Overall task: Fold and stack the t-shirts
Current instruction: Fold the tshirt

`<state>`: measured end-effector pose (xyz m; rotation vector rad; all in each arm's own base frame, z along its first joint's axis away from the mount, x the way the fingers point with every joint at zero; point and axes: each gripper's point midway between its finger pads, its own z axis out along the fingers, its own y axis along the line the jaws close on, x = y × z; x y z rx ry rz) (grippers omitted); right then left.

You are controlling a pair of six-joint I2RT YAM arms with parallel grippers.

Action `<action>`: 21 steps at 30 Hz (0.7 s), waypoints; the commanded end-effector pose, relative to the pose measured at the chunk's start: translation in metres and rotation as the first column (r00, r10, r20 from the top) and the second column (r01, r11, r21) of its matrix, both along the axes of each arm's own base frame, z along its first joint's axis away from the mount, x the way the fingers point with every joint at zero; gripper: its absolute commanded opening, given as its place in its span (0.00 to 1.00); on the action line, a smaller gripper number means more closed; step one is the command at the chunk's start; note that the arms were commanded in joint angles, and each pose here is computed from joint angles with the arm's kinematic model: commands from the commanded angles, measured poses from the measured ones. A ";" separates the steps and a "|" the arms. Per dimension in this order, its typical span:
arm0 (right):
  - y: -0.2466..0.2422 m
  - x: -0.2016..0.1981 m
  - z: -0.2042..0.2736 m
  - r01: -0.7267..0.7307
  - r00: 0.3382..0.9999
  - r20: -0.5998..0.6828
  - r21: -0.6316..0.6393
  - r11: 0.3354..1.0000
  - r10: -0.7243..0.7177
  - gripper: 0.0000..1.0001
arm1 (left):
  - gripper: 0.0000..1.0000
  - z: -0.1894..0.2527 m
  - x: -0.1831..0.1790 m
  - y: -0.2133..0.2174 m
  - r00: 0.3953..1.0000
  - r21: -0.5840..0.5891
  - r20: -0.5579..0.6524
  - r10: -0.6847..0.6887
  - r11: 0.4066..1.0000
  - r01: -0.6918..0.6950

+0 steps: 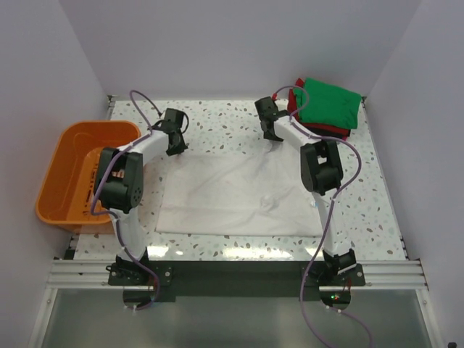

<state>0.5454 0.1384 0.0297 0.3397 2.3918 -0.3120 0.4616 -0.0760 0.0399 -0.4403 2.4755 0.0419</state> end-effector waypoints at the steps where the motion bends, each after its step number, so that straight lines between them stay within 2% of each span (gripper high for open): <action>1: -0.016 -0.006 0.022 0.041 0.999 0.028 -0.037 0.998 -0.040 0.35 | 0.00 0.030 0.010 -0.002 0.996 -0.018 0.091 -0.021 1.000 0.022; 2: -0.015 -0.006 0.023 0.037 0.999 0.026 -0.036 0.999 -0.036 0.27 | 0.00 0.031 0.010 -0.003 0.995 -0.021 0.094 -0.022 0.999 0.024; 4: -0.015 -0.006 0.028 0.036 0.999 0.037 -0.038 0.999 -0.035 0.20 | 0.00 0.032 0.009 -0.004 0.995 -0.024 0.096 -0.026 0.999 0.028; 5: -0.015 -0.005 0.030 0.031 0.999 0.041 -0.040 0.999 -0.030 0.06 | 0.00 0.033 0.009 -0.005 0.994 -0.025 0.101 -0.031 0.999 0.034; 6: -0.016 -0.004 0.032 0.034 0.998 0.047 -0.045 0.998 -0.032 0.00 | 0.00 0.034 0.008 -0.005 0.994 -0.026 0.104 -0.034 0.999 0.036; 14: -0.012 0.000 0.075 0.004 0.990 0.143 -0.016 1.000 -0.002 0.00 | 0.00 0.045 0.006 -0.008 0.990 -0.047 0.132 -0.053 0.997 0.060; 16: -0.012 -0.007 0.092 -0.006 0.983 0.183 -0.007 1.000 0.007 0.00 | 0.00 0.047 0.003 -0.008 0.989 -0.048 0.138 -0.053 0.997 0.060; 21: -0.012 -0.033 0.096 -0.045 0.981 0.188 -0.009 0.999 0.045 0.00 | 0.00 0.046 -0.003 -0.010 0.987 -0.064 0.143 -0.068 0.995 0.078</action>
